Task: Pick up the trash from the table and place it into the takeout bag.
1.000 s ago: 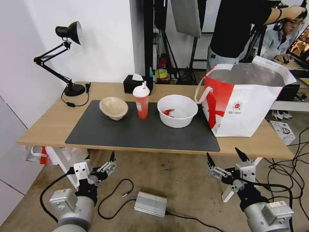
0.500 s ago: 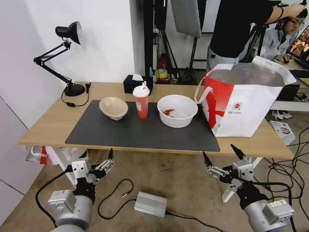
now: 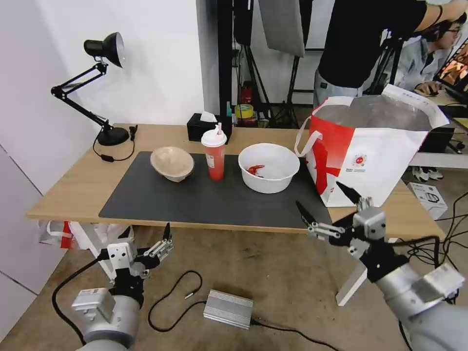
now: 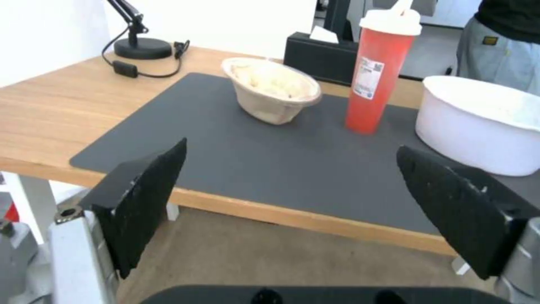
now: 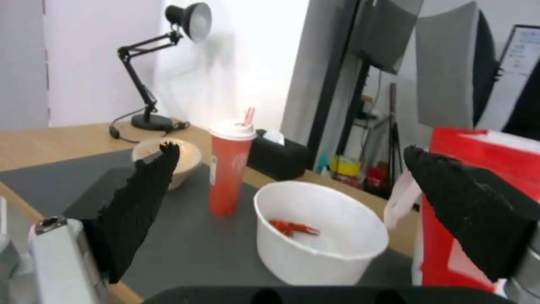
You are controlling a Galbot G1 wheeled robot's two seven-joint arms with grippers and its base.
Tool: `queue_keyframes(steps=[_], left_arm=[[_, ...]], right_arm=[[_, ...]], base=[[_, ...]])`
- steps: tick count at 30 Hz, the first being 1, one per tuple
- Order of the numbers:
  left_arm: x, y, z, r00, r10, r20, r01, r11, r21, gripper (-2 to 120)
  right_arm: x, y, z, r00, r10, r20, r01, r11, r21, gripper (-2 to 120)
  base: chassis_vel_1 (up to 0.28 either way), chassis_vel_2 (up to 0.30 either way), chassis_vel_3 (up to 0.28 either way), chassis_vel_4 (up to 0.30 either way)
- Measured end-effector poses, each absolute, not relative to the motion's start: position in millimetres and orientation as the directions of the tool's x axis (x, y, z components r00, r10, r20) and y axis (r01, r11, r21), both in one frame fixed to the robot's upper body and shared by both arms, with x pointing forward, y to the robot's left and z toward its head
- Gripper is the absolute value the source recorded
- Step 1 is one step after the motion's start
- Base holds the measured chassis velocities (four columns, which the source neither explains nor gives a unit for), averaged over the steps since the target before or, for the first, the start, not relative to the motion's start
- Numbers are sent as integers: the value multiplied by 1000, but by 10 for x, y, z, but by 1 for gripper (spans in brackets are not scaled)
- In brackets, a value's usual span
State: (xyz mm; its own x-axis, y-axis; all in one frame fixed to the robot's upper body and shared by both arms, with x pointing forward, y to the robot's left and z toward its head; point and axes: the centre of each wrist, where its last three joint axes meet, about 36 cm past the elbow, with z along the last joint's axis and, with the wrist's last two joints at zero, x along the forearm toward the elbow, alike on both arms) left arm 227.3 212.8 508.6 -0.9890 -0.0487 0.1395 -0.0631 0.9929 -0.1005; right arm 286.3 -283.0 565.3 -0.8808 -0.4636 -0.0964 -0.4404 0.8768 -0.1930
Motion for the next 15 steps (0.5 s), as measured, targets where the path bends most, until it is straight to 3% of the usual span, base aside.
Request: queue_keyframes(steps=[15], left_arm=[[2286,2122,5093,-992,-39,120,-53,993,-110,100]], right_arm=[[3251,-3055,5791,-811,-583,-47,-559,796,-232,100]], base=[[0,0,0,0]])
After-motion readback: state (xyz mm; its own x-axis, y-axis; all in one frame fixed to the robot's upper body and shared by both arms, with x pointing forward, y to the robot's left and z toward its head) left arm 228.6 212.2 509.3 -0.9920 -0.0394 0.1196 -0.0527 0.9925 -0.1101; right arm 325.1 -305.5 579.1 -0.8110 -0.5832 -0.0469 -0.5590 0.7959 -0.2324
